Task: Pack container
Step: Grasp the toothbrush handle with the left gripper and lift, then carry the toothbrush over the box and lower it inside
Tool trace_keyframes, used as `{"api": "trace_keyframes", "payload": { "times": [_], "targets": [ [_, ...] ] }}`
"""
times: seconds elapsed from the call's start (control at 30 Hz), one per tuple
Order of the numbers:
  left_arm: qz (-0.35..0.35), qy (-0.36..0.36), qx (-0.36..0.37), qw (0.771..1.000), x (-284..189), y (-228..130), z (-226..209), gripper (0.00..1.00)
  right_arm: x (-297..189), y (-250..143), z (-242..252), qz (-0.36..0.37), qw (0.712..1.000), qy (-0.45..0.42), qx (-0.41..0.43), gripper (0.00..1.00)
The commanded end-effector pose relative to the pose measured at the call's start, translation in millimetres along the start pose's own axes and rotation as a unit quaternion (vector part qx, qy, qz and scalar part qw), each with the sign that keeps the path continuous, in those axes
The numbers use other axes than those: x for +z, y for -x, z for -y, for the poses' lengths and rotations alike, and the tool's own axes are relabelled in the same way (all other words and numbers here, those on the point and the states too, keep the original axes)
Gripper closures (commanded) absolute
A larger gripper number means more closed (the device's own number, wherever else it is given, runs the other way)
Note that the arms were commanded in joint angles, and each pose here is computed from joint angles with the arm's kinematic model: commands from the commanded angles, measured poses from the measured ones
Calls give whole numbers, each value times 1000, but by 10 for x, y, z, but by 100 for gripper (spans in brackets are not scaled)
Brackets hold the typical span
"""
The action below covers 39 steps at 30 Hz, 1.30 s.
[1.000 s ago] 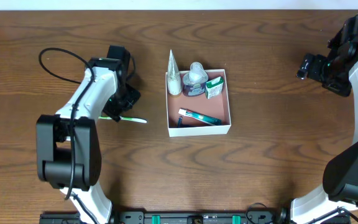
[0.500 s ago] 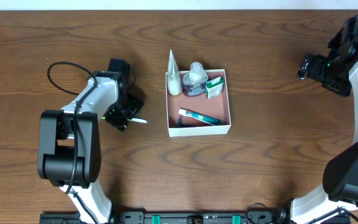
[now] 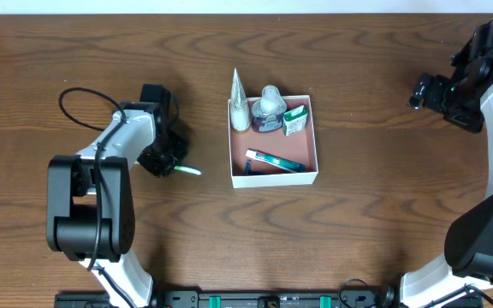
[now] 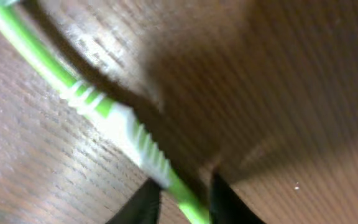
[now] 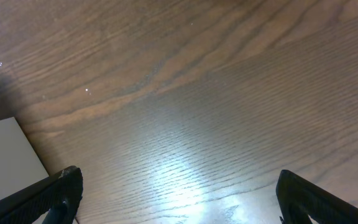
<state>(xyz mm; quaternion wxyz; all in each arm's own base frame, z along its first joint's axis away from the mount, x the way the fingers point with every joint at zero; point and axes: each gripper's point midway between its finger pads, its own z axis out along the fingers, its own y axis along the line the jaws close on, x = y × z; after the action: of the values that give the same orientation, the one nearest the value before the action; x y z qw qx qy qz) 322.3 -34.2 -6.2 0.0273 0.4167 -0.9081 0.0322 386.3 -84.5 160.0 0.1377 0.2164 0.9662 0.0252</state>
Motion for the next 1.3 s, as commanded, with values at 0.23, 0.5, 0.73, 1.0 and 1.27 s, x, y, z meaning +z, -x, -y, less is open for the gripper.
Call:
{"api": "trace_keyframes", "payload": {
  "times": [0.23,0.5,0.73,1.0,1.27],
  "targets": [
    [-5,24,104,994,177,0,-130,94,-106,58,5,17,1000,2,3,1],
    [-5,16,190,982,-4,10,-68,94,-106,58,5,17,1000,2,3,1],
    [54,-31,263,963,-772,70,115,94,-106,58,6,17,1000,1,3,1],
    [189,-202,462,842,-1938,-361,621,94,-106,58,5,17,1000,2,3,1],
    [285,-206,716,602,-2429,-1220,825,94,-106,58,5,17,1000,2,3,1]
  ]
}}
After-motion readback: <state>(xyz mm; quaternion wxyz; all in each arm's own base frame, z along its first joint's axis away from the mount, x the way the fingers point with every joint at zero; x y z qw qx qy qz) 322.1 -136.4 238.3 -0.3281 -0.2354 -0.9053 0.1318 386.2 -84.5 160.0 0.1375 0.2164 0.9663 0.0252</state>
